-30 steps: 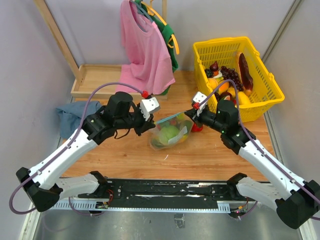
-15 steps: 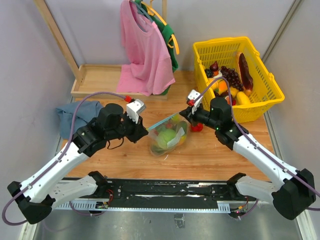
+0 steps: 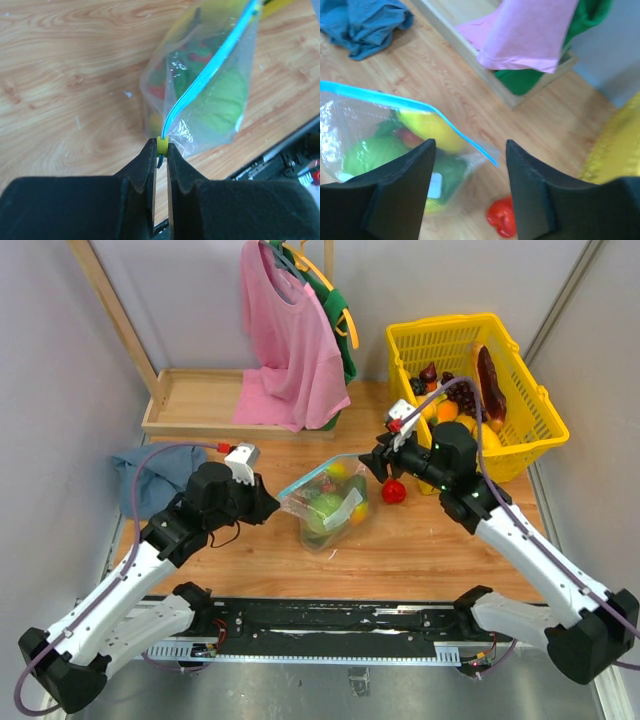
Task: Place the food in the zip-top bag and seal the zipper
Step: Place the zipper food storage bag at the center of the board, then reset both arms
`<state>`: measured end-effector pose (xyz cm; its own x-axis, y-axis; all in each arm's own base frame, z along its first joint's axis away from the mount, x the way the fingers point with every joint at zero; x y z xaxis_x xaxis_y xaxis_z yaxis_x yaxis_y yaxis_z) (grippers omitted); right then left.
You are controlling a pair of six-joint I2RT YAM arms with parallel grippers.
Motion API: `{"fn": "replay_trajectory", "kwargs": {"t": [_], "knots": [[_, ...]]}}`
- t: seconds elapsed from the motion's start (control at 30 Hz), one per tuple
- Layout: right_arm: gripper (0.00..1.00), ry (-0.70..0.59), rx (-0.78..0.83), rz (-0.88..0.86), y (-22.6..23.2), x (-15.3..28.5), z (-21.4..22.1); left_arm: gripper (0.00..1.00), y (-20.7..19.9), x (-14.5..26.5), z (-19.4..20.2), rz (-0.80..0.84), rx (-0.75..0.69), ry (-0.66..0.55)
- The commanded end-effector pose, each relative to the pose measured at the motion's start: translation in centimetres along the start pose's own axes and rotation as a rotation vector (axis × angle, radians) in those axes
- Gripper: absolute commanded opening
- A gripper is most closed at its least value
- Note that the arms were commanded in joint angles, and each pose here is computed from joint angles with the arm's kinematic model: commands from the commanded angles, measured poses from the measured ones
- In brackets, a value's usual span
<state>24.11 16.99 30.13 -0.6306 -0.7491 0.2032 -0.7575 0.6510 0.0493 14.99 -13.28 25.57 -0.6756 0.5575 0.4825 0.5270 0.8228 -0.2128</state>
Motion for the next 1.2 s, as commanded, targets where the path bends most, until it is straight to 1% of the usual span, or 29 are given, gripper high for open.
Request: {"fn": "replay_trajectory", "kwargs": {"t": [0.0, 0.1, 0.17, 0.23, 0.33, 0.4, 0.43, 0.47, 0.57, 0.67, 0.77, 0.87, 1.0, 1.1, 1.13, 1.17], "knots": [[0.64, -0.013, 0.027, 0.208, -1.0, 3.8, -1.0, 0.0, 1.8, -1.2, 0.8, -0.078, 0.144, -0.033], [0.73, -0.023, 0.027, 0.35, -1.5, 6.2, -0.9, 0.0, 3.1, -1.4, 1.7, -0.116, 0.25, -0.036], [0.79, -0.038, 0.023, 0.406, -1.5, 7.6, -0.9, 0.0, 3.6, -1.5, 2.4, -0.134, 0.312, -0.049], [0.9, -0.047, 0.022, 0.468, -1.6, 9.0, -0.7, 0.0, 4.0, -1.6, 3.2, -0.152, 0.378, -0.053], [0.99, -0.051, 0.017, 0.559, -1.7, 10.8, -0.4, 0.0, 4.3, -1.6, 4.1, -0.169, 0.454, -0.056], [0.98, -0.073, 0.012, 0.611, -1.7, 12.0, -0.3, 0.01, 4.2, -1.4, 4.3, -0.181, 0.477, -0.059], [0.98, -0.09, 0.011, 0.637, -1.7, 12.7, -0.3, 0.03, 4.3, -1.1, 4.2, -0.197, 0.481, -0.069], [0.98, -0.107, 0.013, 0.664, -1.7, 13.4, -0.4, 0.06, 4.3, -0.7, 3.9, -0.212, 0.481, -0.081], [0.98, -0.155, 0.01, 0.76, -1.8, 15.4, -0.4, 0.25, 4.4, 1.1, 2.7, -0.269, 0.455, -0.155], [0.98, -0.162, 0.048, 0.83, -1.9, 17.2, -0.3, 0.52, 4.6, 3.1, 1.2, -0.325, 0.403, -0.245], [0.98, -0.189, 0.027, 0.921, -2.0, 18.8, 0.0, 0.74, 4.7, 5.4, -0.5, -0.384, 0.339, -0.329], [0.98, -0.224, -0.008, 0.987, -1.9, 20.0, 0.5, 0.83, 5.2, 7.3, -1.8, -0.462, 0.251, -0.403], [0.98, -0.235, 0.0, 1.005, -2.0, 20.2, 1.4, 0.88, 5.6, 9.6, -3.3, -0.541, 0.183, -0.554], [0.98, -0.247, 0.0, 1.033, -2.2, 20.2, 2.2, 0.93, 6.0, 10.5, -3.5, -0.574, 0.13, -0.683], [0.98, -0.251, 0.001, 1.039, -2.2, 20.2, 2.5, 0.98, 6.2, 10.5, -3.2, -0.58, 0.12, -0.715], [0.98, -0.257, 0.001, 1.044, -2.2, 20.3, 2.6, 0.99, 6.2, 10.6, -3.1, -0.582, 0.11, -0.753]]}}
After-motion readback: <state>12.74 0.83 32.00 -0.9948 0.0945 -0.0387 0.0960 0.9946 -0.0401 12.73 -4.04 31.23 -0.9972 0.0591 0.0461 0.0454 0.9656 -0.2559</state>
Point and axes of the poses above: each gripper's point midway between its finger pads, its own x axis back along the fingers, its own y axis along the line the jaws close on, z = x × y, the point moved 9 cm from there along x, back along the fingers, and after that the axes turned 10 degrees about -x, right-handed, at the moved point
